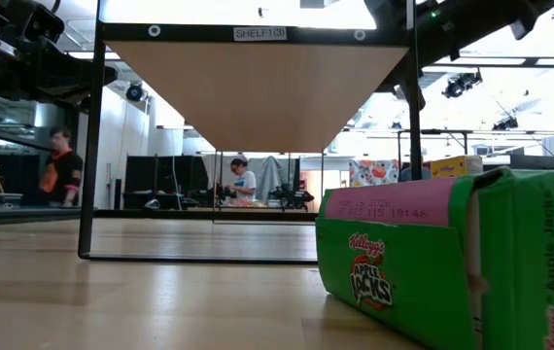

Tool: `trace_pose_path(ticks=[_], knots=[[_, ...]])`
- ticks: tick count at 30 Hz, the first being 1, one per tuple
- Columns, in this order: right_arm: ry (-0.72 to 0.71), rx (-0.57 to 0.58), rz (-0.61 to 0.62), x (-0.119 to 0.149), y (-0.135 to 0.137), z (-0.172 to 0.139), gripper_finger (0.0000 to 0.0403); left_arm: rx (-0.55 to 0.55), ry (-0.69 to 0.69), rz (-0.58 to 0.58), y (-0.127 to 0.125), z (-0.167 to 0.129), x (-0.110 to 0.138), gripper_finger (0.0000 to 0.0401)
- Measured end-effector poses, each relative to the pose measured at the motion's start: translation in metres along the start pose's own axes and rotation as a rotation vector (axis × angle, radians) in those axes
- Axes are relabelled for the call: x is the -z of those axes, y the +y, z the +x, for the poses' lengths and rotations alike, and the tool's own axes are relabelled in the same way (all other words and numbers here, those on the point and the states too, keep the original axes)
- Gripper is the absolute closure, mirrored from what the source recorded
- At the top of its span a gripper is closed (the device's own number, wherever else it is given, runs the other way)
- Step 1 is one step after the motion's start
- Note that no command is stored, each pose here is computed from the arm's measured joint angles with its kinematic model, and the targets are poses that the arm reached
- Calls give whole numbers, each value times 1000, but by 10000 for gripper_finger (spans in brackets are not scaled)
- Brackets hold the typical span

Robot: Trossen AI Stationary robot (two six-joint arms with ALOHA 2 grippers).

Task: Stack cereal on shelf
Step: Put the top green cereal box on the shelf

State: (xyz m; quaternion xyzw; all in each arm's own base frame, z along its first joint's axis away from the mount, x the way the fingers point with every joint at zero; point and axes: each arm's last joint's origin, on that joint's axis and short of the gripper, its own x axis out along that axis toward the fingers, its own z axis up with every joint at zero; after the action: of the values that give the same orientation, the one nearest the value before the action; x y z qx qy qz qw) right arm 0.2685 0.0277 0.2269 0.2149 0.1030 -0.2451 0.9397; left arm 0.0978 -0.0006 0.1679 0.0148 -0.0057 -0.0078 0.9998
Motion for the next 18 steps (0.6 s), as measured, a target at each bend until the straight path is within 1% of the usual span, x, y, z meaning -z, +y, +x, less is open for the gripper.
trace_pose_path(ticks=[18], knots=[[-12, -70, 43, 1, 10, -6, 403, 1, 0, 0, 0, 0, 0, 398]])
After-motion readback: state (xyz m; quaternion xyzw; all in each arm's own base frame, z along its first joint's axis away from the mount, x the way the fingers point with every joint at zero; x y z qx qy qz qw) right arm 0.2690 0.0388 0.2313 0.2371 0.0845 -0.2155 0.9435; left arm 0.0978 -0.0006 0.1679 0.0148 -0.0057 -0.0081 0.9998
